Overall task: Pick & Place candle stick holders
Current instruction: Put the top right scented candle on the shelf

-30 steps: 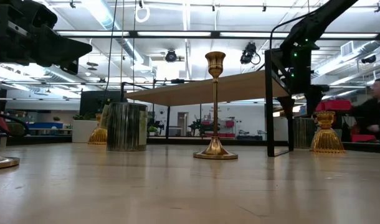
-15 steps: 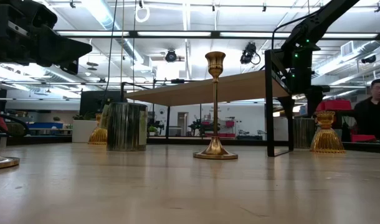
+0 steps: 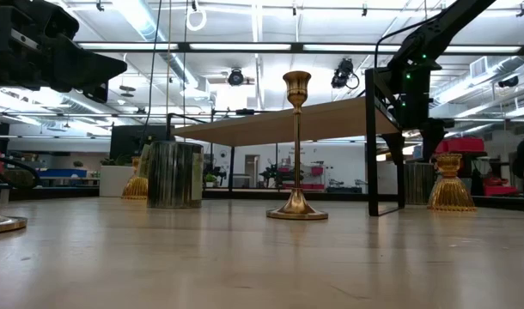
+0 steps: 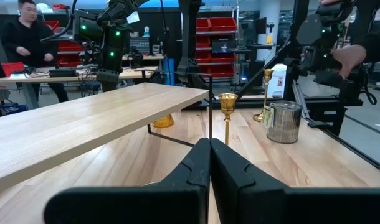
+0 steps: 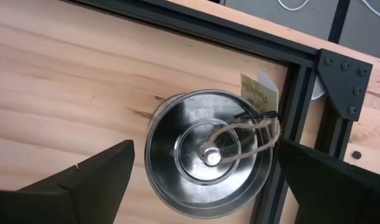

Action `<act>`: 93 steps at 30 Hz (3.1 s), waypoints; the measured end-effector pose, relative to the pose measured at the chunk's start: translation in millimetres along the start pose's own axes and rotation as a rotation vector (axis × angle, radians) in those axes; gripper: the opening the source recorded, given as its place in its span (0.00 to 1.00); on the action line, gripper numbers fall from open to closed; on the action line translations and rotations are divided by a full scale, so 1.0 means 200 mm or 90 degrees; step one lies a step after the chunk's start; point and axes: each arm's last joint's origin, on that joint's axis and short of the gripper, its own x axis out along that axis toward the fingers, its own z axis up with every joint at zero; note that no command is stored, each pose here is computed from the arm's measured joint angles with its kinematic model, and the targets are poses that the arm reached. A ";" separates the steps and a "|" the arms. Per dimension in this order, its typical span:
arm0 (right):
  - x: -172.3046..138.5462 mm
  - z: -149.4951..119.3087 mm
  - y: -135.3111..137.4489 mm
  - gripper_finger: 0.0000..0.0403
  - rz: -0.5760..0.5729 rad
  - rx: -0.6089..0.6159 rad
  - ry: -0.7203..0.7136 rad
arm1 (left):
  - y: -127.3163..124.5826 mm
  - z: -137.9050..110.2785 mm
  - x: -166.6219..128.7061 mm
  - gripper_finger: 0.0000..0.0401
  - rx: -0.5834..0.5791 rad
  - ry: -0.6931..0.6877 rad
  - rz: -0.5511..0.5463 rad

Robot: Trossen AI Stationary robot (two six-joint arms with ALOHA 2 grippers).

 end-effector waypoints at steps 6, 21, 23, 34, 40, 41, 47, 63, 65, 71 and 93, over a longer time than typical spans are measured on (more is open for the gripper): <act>0.00 0.00 -0.01 0.99 -0.002 0.016 0.000 | 0.00 0.00 0.00 0.03 0.000 0.000 0.000; 0.01 0.01 -0.05 0.99 0.015 0.062 0.008 | 0.00 0.00 0.00 0.03 0.000 0.000 0.000; 0.01 0.01 -0.05 0.99 0.015 0.062 0.008 | 0.00 0.00 0.00 0.03 0.000 0.000 0.000; 0.12 -0.06 -0.04 0.99 0.034 0.096 0.024 | 0.00 0.00 0.00 0.03 0.000 0.000 0.000; 0.16 -0.08 -0.03 0.99 0.046 0.101 0.013 | 0.00 0.00 0.00 0.03 0.000 0.000 0.000; 0.16 -0.08 -0.03 0.99 0.047 0.102 0.012 | 0.00 0.00 0.00 0.03 0.000 0.000 0.000; 0.16 -0.07 -0.03 0.99 0.048 0.102 0.011 | 0.00 0.00 0.00 0.03 0.000 0.000 0.000; 0.16 -0.07 -0.03 0.93 0.044 0.115 0.004 | 0.00 0.00 0.00 0.03 0.000 0.000 0.000; 0.16 -0.07 -0.03 0.91 0.044 0.114 0.004 | 0.00 0.00 0.00 0.03 0.000 0.000 0.000; 0.16 -0.07 -0.03 0.91 0.044 0.112 0.007 | 0.00 0.00 0.00 0.03 0.000 0.000 0.000; -0.04 -0.09 -0.08 0.90 0.068 0.109 -0.024 | 0.00 0.00 0.00 0.03 0.000 0.000 0.000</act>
